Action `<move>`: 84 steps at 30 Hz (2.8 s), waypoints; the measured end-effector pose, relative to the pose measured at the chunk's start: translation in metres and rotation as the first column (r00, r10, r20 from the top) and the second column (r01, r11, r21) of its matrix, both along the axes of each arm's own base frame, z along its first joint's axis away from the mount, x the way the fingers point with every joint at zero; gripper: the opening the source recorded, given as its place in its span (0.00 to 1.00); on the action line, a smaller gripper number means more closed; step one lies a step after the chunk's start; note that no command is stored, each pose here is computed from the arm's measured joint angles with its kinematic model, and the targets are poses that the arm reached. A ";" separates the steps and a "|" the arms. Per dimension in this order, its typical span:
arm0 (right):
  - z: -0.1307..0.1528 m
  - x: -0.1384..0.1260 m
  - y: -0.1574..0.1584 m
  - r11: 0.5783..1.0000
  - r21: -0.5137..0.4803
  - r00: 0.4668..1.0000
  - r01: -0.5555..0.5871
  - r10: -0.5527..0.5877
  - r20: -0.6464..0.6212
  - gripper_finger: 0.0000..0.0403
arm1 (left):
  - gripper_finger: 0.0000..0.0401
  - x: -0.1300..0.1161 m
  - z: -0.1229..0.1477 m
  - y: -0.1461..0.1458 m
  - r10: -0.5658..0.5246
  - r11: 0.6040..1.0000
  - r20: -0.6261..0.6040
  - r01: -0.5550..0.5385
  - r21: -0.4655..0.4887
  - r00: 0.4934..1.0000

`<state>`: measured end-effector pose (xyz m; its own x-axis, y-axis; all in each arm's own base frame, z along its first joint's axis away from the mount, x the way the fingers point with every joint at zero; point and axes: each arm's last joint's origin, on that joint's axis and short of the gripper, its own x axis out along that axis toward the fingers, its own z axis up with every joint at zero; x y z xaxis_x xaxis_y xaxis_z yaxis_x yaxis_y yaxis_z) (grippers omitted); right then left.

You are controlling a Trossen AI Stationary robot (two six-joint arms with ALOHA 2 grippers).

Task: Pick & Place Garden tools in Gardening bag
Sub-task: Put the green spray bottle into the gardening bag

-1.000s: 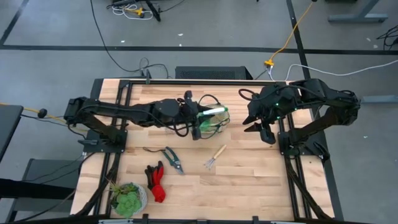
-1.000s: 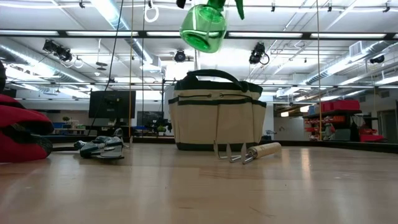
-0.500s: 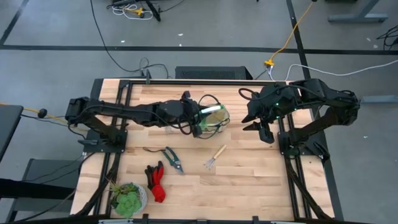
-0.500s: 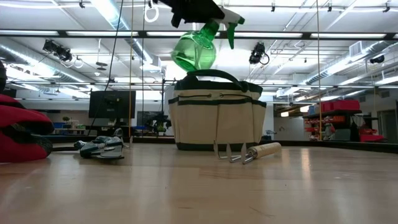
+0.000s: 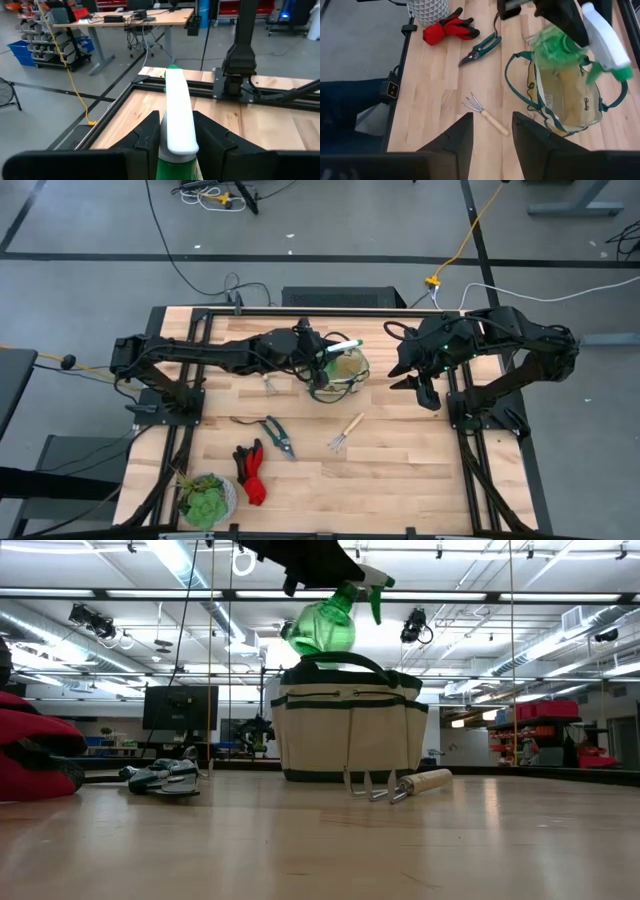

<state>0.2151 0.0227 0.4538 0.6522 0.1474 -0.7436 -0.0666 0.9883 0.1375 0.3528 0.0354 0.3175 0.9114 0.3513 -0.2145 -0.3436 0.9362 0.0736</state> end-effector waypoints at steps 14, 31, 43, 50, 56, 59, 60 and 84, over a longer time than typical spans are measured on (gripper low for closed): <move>0.000 0.001 -0.001 1.000 -0.017 1.000 0.012 -0.012 0.010 0.33 | 0.26 0.014 -0.017 0.014 0.037 0.999 0.004 -0.037 -0.004 0.999; 0.002 0.002 -0.001 1.000 -0.029 0.999 0.004 -0.003 0.036 0.33 | 0.26 0.006 0.003 0.004 -0.044 0.999 0.068 0.042 0.025 0.997; 0.003 0.003 0.000 1.000 -0.029 0.999 0.004 -0.002 0.050 0.33 | 0.26 0.006 0.001 0.001 -0.100 0.994 0.039 0.099 0.037 0.994; 0.003 0.003 0.000 1.000 -0.028 0.999 0.004 -0.002 0.051 0.33 | 0.26 0.003 0.004 0.000 -0.104 0.994 0.047 0.103 0.022 0.993; 0.003 0.004 0.000 1.000 -0.025 0.999 0.007 -0.006 0.052 0.33 | 0.25 -0.007 0.011 -0.006 -0.159 0.987 0.060 0.159 0.001 0.985; 0.003 0.004 0.000 1.000 -0.025 0.998 0.008 -0.007 0.055 0.33 | 0.24 -0.017 0.004 -0.011 -0.179 0.984 0.125 0.180 0.001 0.976; 0.003 0.004 0.000 1.000 -0.025 0.998 0.009 -0.007 0.055 0.33 | 0.24 -0.023 0.001 -0.012 -0.185 0.983 0.150 0.186 0.006 0.971; 0.007 0.008 0.000 1.000 -0.022 0.994 0.007 -0.004 0.110 0.33 | 0.25 -0.072 -0.028 -0.010 -0.167 0.985 0.405 0.131 0.115 0.899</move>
<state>0.2228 0.0226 0.4609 0.7308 0.1278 -0.6706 -0.0747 0.9914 0.1076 0.2803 0.0256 0.2893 0.9550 0.2042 0.2151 -0.2165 0.9757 0.0350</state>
